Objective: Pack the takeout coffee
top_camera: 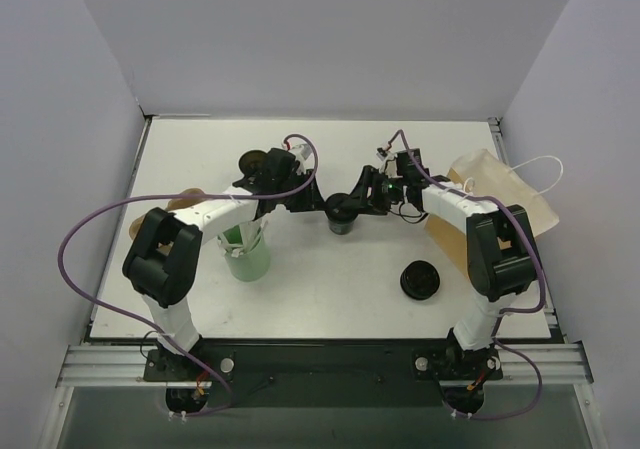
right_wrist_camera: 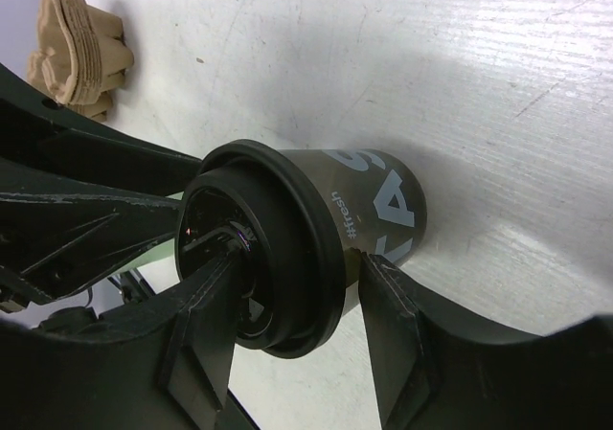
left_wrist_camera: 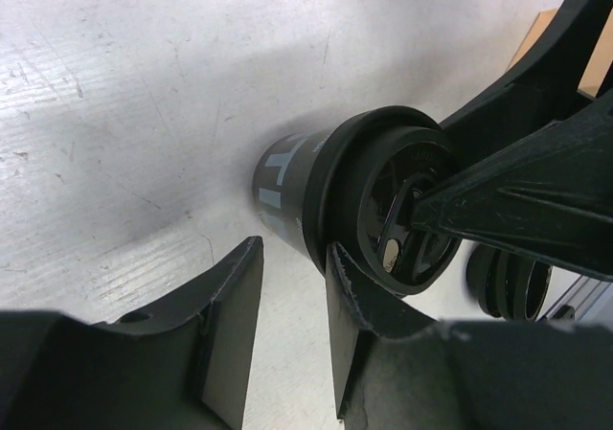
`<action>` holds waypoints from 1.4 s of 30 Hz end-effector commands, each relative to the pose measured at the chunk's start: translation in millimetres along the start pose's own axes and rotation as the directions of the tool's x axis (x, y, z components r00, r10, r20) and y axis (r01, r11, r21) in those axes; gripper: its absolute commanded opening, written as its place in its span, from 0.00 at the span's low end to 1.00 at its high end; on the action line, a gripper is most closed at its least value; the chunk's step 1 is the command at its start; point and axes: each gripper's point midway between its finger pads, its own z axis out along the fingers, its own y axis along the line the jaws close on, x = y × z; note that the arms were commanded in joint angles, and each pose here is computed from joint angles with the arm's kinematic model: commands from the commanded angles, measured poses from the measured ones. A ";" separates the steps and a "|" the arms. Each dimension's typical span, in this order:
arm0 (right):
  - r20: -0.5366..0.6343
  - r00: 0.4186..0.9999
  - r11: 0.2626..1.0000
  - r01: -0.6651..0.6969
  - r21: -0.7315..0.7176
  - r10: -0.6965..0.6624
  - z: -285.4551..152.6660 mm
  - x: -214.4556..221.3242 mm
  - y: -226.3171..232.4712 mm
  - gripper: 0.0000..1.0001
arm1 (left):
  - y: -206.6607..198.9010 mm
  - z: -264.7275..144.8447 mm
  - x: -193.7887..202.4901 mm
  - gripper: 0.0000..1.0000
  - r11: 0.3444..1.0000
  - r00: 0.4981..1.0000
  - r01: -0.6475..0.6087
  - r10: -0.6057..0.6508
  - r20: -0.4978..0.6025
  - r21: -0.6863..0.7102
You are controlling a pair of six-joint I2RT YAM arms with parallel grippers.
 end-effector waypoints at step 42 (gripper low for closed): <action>-0.283 0.957 0.992 0.092 0.092 -0.062 9.3 60.2 -54.7 0.44 | -38.2 -47.9 -38.1 0.51 0.991 0.999 -0.017 0.020 -0.027 0.134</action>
